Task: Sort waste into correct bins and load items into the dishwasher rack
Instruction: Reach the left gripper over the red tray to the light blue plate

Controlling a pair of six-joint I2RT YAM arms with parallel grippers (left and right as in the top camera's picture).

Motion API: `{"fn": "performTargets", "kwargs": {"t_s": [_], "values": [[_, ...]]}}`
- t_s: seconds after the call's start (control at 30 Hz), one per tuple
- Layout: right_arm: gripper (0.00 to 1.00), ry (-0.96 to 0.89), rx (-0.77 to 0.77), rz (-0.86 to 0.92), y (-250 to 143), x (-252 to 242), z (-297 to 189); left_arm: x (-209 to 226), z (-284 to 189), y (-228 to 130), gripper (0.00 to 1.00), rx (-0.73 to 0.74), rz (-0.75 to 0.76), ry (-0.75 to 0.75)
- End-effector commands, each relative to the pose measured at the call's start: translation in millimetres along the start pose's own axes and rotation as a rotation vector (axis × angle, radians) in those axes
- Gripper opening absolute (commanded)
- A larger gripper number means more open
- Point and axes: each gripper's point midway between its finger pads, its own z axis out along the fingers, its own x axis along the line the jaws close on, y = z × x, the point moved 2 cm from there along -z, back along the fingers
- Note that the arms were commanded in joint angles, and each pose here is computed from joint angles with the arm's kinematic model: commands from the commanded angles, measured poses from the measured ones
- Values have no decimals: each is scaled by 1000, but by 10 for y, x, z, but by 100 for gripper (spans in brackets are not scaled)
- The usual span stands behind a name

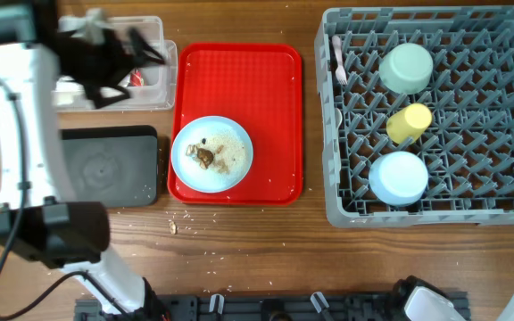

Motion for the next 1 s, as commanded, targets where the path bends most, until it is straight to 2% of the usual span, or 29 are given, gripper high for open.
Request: {"fn": "performTargets", "kwargs": {"t_s": [0.0, 0.1, 0.2, 0.4, 0.6, 0.7, 0.83, 0.9, 0.97], "values": [[100, -3, 11, 25, 12, 27, 49, -180, 347, -272, 100, -75, 59, 415], [100, -10, 19, 23, 5, 30, 84, -333, 471, -598, 100, -69, 108, 553], [99, -11, 19, 22, 5, 30, 86, -453, 619, -812, 100, -41, 195, 589], [100, -12, 20, 22, 4, 31, 93, -12, 878, -1127, 100, 54, 19, 725], [100, -13, 21, 22, 3, 31, 97, -105, 1463, -1325, 100, 115, 40, 589], [100, -14, 23, 21, 2, 32, 104, -331, 1756, -1456, 100, 132, 98, 475], [100, -15, 23, 21, 1, 31, 104, -440, 1927, -1534, 100, 106, 165, 446], [100, -14, 22, 22, 2, 32, 103, -393, 1992, -1542, 100, 70, 201, 483], [100, -14, 23, 21, 2, 32, 104, -343, 2048, -1570, 94, 52, 226, 511]]}}
